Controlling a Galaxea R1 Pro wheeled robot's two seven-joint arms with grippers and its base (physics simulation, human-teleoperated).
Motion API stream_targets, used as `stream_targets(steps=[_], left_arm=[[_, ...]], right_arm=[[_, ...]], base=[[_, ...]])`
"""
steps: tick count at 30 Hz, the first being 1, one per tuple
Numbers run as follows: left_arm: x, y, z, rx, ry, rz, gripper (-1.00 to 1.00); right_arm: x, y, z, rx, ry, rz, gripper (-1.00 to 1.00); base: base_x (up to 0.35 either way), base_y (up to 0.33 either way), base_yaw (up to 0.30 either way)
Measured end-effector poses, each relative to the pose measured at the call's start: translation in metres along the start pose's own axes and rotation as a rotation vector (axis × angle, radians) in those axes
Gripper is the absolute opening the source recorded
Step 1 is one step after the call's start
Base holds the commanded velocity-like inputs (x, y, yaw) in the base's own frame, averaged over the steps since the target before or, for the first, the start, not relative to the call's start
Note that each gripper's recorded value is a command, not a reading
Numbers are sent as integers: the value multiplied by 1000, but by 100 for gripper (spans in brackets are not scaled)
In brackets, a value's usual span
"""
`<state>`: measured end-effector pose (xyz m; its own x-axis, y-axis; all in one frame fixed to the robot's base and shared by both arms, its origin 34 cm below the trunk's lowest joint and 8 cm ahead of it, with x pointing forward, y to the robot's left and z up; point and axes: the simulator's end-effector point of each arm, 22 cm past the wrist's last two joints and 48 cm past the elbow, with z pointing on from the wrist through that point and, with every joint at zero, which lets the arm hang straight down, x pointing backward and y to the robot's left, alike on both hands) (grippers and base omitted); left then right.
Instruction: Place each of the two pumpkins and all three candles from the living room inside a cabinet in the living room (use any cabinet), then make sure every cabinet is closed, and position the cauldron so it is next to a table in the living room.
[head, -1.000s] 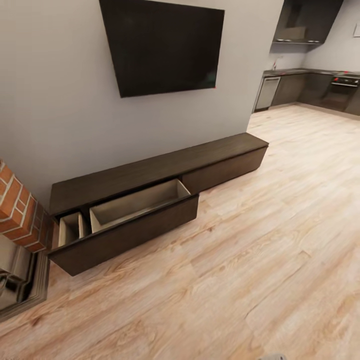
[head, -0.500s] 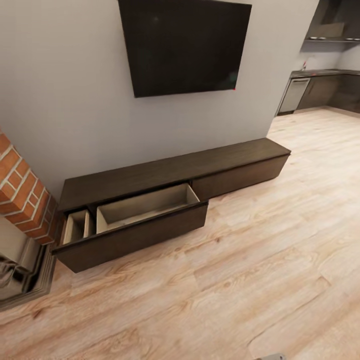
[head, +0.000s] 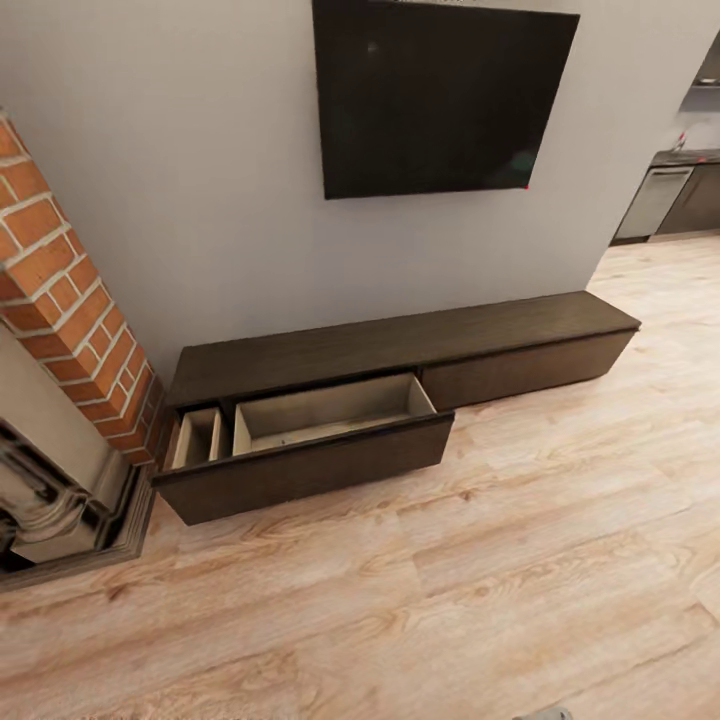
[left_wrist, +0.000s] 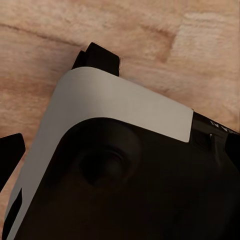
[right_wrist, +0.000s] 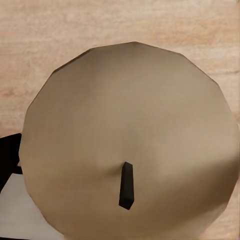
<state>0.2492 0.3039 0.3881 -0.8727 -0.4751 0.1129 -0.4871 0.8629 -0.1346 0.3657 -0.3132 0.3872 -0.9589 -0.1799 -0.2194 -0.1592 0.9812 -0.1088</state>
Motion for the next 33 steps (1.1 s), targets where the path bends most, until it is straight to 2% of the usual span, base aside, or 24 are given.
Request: stream_targets(steps=[5,11,16,33], left_arm=[[-1,-1,-1,2,-3,2,100],[-3,-1,-1,3,-8,3,100],[-5,-1,-2,4,-13,3,100],[-11,-4,-4,11,-26,5,100]], right_arm=[[-2,0,-1,1,-4,0,-100],[-4,-1,-1,2,-9,1,-100],[-6,-1,-2,3,-13,1,-100],[-9,-2,-4,4,-23,0,-100]], base=[[27,-34,265],[196,-193,264],[284,-155,263],[329,-23,263]])
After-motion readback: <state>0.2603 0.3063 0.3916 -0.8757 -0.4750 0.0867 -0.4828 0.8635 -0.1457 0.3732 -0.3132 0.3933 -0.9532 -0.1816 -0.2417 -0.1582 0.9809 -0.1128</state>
